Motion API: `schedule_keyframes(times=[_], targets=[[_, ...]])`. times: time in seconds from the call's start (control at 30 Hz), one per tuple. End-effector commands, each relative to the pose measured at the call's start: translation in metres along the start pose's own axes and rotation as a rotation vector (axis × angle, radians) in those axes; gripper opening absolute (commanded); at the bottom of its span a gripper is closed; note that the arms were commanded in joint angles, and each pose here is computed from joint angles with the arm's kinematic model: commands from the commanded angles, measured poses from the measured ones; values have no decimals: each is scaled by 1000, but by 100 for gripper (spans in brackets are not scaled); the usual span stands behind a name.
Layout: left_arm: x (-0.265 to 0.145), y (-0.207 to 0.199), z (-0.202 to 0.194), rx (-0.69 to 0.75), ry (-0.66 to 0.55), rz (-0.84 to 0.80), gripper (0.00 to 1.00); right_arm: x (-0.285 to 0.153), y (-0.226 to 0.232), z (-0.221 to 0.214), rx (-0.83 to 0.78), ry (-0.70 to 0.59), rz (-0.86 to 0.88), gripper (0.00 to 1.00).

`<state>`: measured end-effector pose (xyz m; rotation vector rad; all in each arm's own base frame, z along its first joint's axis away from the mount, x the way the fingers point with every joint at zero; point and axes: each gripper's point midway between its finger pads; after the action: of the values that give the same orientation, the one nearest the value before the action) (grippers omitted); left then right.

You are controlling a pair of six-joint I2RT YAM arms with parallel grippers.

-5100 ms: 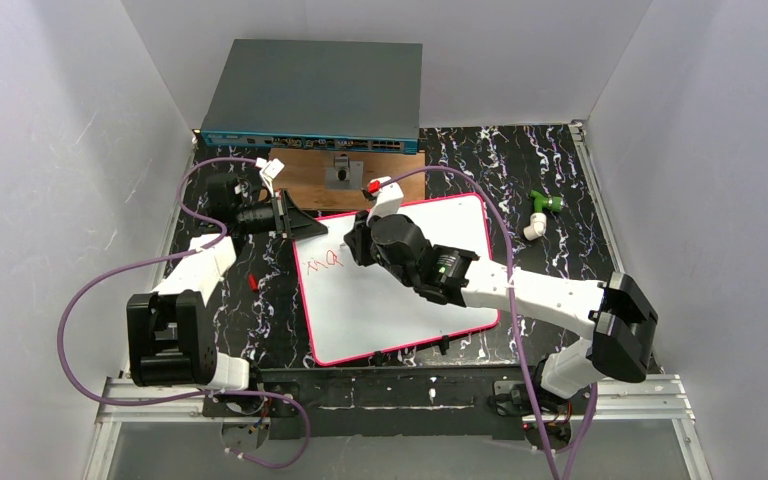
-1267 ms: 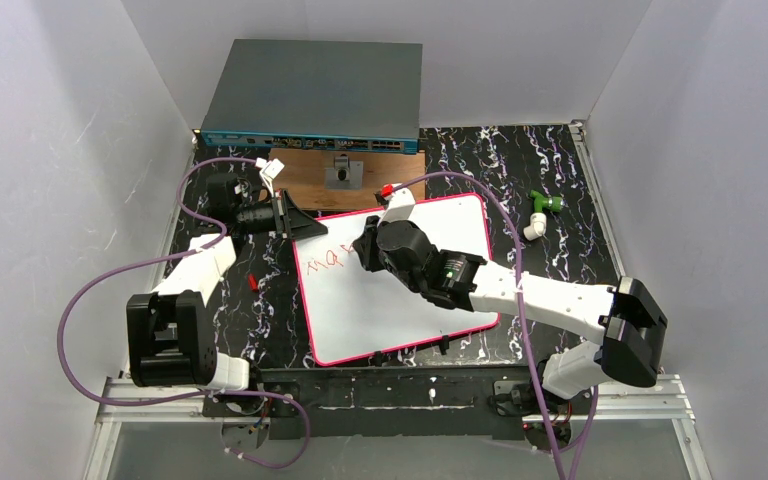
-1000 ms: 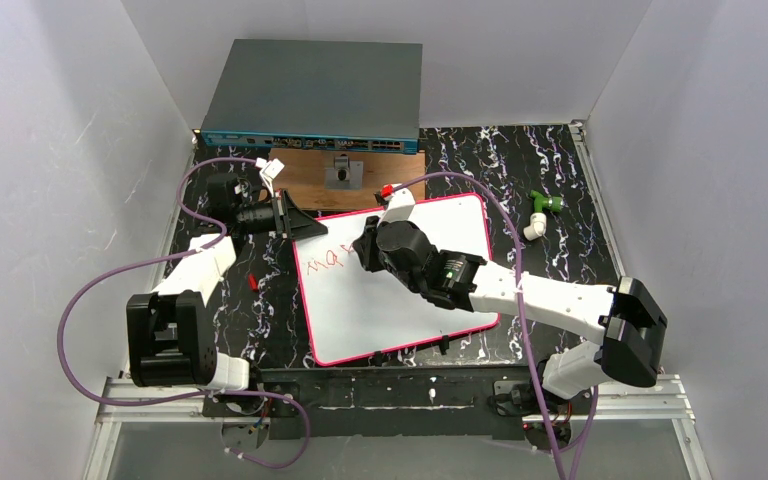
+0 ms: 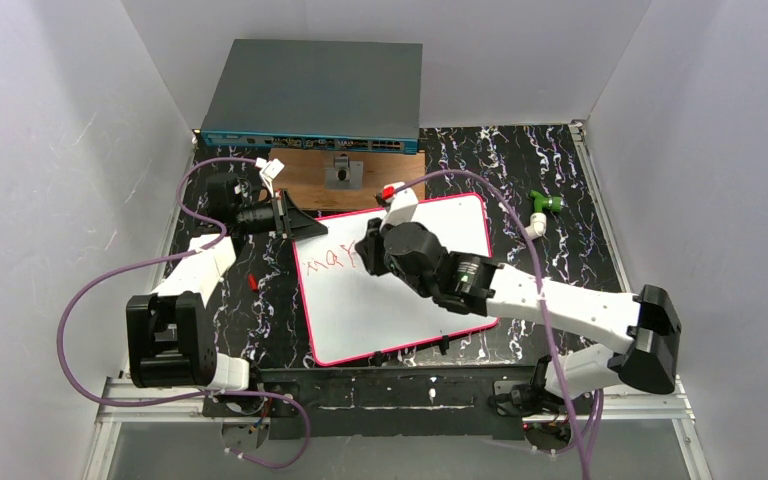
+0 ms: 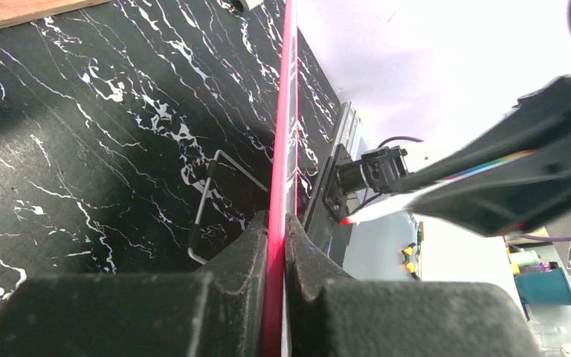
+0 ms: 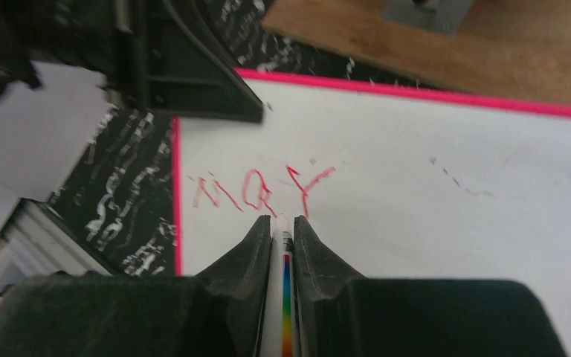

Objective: Write a sentence on the whiteboard

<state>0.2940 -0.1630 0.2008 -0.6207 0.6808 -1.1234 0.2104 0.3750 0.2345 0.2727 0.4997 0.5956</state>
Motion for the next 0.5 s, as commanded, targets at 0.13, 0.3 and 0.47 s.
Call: schedule_keyframes(times=[0.13, 0.3, 0.47], targets=[[0, 18, 16, 180, -41, 128, 0, -78, 49, 124, 18, -265, 187, 1], [0, 19, 15, 178, -41, 130, 0, -76, 21, 108, -32, -261, 103, 1], [1, 18, 15, 179, -39, 128, 0, -74, -20, 84, -34, -268, -6, 1]])
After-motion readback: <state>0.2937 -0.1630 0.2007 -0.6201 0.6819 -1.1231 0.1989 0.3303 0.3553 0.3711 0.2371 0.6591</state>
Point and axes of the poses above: each gripper's point midway between its finger pads, its own x axis out along the fingers, its own y axis along the line the jaws close on, z = x × y, and after that the axes turned 4 degrees about x, right-handed
